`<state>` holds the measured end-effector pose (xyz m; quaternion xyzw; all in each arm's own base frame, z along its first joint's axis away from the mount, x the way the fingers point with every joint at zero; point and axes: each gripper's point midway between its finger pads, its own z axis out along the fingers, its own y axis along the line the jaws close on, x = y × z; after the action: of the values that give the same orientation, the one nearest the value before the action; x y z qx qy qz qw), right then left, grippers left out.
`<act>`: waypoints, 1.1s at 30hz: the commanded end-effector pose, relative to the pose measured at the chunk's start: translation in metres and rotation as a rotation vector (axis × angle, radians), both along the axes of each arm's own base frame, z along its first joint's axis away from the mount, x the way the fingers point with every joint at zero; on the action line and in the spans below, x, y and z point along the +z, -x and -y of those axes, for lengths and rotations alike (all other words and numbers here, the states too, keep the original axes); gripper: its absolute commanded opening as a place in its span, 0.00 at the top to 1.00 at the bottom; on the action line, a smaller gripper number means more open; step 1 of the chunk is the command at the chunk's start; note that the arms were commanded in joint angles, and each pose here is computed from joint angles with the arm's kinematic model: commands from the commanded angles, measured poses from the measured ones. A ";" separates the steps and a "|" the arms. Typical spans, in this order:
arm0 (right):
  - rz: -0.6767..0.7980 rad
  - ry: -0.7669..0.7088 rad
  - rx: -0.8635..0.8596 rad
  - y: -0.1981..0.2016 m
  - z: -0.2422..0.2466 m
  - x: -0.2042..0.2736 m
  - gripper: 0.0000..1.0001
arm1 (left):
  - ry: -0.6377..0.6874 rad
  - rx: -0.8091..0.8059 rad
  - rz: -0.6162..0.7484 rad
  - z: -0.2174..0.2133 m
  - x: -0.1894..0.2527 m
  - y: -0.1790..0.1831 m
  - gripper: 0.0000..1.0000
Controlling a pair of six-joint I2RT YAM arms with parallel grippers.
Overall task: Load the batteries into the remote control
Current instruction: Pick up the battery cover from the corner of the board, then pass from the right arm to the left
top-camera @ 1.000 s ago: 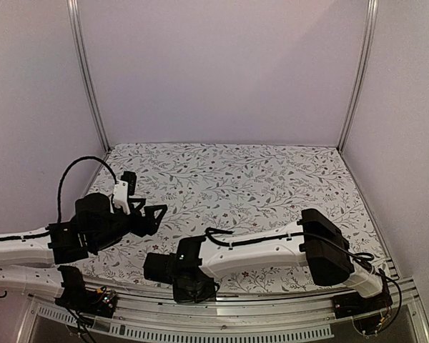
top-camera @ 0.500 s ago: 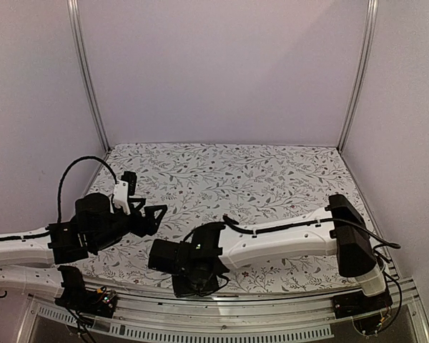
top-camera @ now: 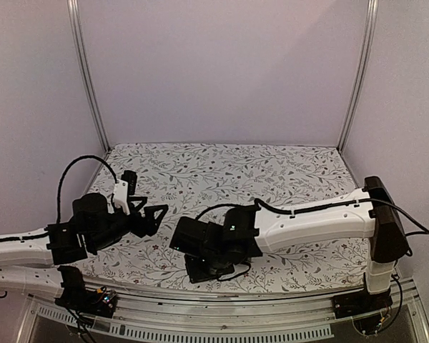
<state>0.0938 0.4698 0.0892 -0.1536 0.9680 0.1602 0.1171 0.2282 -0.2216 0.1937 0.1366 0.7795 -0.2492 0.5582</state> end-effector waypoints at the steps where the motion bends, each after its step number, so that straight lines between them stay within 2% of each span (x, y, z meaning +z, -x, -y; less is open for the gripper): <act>1: 0.128 -0.153 0.109 -0.045 0.007 0.057 1.00 | 0.013 -0.085 0.085 0.012 0.020 0.013 0.17; 7: 0.256 -0.433 0.226 -0.099 0.030 0.122 1.00 | -0.008 -0.136 0.226 0.018 0.055 0.023 0.18; 10: 0.352 -0.555 0.298 -0.108 0.042 0.172 1.00 | -0.034 -0.224 0.327 0.029 0.072 0.038 0.17; 12: 0.384 -0.610 0.365 -0.106 0.044 0.194 1.00 | -0.078 -0.329 0.421 0.043 0.084 0.054 0.16; 15: 0.397 -0.689 0.503 -0.091 0.041 0.215 1.00 | -0.221 -0.520 0.588 0.068 0.088 0.083 0.10; 18: 0.386 -0.747 0.622 -0.074 0.039 0.226 1.00 | -0.388 -0.562 0.743 0.080 0.088 0.085 0.06; 22: 0.382 -0.811 0.747 -0.054 0.039 0.239 1.00 | -0.519 -0.541 0.920 0.089 0.107 0.078 0.04; 27: 0.353 -0.867 0.836 -0.035 0.043 0.240 1.00 | -0.620 -0.633 0.957 0.112 0.097 0.076 0.06; 33: 0.333 -0.922 0.859 -0.028 0.042 0.239 1.00 | -0.550 -0.661 1.000 0.122 0.110 0.077 0.11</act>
<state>0.1350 0.4322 0.3155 -0.4676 0.6577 0.5382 0.2433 0.1550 -0.3372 0.2848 0.6027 0.4170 -0.0925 0.6740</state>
